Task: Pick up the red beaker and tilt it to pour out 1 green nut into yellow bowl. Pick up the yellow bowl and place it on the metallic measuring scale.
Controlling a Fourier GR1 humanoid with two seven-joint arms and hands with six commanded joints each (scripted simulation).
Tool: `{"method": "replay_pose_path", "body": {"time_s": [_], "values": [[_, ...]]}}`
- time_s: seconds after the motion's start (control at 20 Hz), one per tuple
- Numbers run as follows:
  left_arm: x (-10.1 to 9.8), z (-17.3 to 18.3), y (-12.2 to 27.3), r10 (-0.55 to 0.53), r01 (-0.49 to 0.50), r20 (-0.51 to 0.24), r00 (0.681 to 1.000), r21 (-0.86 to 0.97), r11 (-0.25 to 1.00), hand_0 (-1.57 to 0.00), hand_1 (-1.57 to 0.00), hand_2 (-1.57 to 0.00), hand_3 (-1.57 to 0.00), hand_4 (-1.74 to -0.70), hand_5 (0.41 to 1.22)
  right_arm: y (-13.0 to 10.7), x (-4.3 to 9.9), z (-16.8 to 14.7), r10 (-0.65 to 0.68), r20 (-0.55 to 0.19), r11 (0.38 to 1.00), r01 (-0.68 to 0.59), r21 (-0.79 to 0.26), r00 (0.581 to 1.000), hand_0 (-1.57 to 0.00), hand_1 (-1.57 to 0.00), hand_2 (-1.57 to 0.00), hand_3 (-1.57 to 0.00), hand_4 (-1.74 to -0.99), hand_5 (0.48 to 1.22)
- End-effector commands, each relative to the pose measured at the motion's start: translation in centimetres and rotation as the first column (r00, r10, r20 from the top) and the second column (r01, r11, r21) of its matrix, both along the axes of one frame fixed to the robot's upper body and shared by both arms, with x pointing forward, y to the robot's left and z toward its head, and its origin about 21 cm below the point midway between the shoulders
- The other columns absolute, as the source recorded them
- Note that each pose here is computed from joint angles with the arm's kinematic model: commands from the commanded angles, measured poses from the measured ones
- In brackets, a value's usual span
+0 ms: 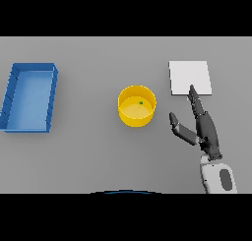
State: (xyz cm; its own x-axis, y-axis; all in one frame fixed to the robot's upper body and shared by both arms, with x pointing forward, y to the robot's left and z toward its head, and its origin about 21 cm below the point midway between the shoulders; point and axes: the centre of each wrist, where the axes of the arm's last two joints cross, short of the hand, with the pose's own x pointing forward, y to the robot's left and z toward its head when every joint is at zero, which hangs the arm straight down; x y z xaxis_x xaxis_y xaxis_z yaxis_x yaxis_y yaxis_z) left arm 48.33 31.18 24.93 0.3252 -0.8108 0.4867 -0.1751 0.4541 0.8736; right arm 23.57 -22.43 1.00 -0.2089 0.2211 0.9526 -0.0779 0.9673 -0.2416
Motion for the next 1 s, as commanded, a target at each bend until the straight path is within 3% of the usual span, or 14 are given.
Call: {"method": "replay_pose_path", "body": {"time_s": [0.0, 0.1, 0.35, 0.65, 0.8, 0.95], "values": [[-0.2, -1.0, 0.6, 0.043, -0.043, -0.009, 0.999, -0.051, 0.998, -1.57, -1.57, -1.57, -1.55, -1.74, 1.221, 0.0, 0.0, 0.2, -0.002, 0.010, 1.000, 0.002, 0.000, 1.000, 0.00, 0.00, 0.00, 0.00, -1.157, 0.666], [-0.6, -2.6, 1.7, 0.083, -0.081, 0.009, 0.997, -0.150, 0.985, -1.57, -1.57, -1.57, -1.52, -1.74, 1.221, 0.2, -0.6, -0.2, 0.014, 0.033, 1.000, -0.013, -0.023, 0.999, 0.00, 0.00, 0.00, 0.00, -1.168, 0.680], [-2.2, -7.7, 3.3, 0.164, -0.169, -0.041, 0.986, -0.312, 0.935, -1.57, -1.57, -1.57, -1.37, -1.74, 1.221, 0.3, 0.1, 0.0, -0.001, 0.008, 0.999, 0.001, -0.040, 1.000, 0.00, 0.00, 0.00, 0.00, -1.194, 0.703], [-6.4, -12.9, 3.4, 0.227, -0.235, -0.069, 0.971, -0.406, 0.883, -1.57, -1.57, -1.57, -1.40, -1.74, 1.221, 0.3, 0.2, 0.0, -0.001, 0.004, 0.999, 0.002, -0.054, 1.000, 0.00, 0.00, 0.00, 0.00, -1.201, 0.696], [-8.8, -14.3, 2.3, 0.248, -0.274, -0.118, 0.962, -0.423, 0.864, -1.57, -1.57, -1.57, -1.38, -1.74, 1.221, 0.3, 0.3, -0.1, -0.003, 0.001, 0.999, 0.003, -0.041, 1.000, 0.00, 0.00, 0.00, 0.00, -1.186, 0.687], [-10.6, -14.8, 1.7, 0.237, -0.292, -0.177, 0.955, -0.446, 0.846, -1.57, -1.57, -1.57, -1.37, -1.74, 1.008, 0.2, 0.2, -0.3, 0.002, -0.001, 0.999, -0.002, -0.037, 1.000, 0.00, 0.00, 0.00, 0.00, -1.169, 0.680]]}}
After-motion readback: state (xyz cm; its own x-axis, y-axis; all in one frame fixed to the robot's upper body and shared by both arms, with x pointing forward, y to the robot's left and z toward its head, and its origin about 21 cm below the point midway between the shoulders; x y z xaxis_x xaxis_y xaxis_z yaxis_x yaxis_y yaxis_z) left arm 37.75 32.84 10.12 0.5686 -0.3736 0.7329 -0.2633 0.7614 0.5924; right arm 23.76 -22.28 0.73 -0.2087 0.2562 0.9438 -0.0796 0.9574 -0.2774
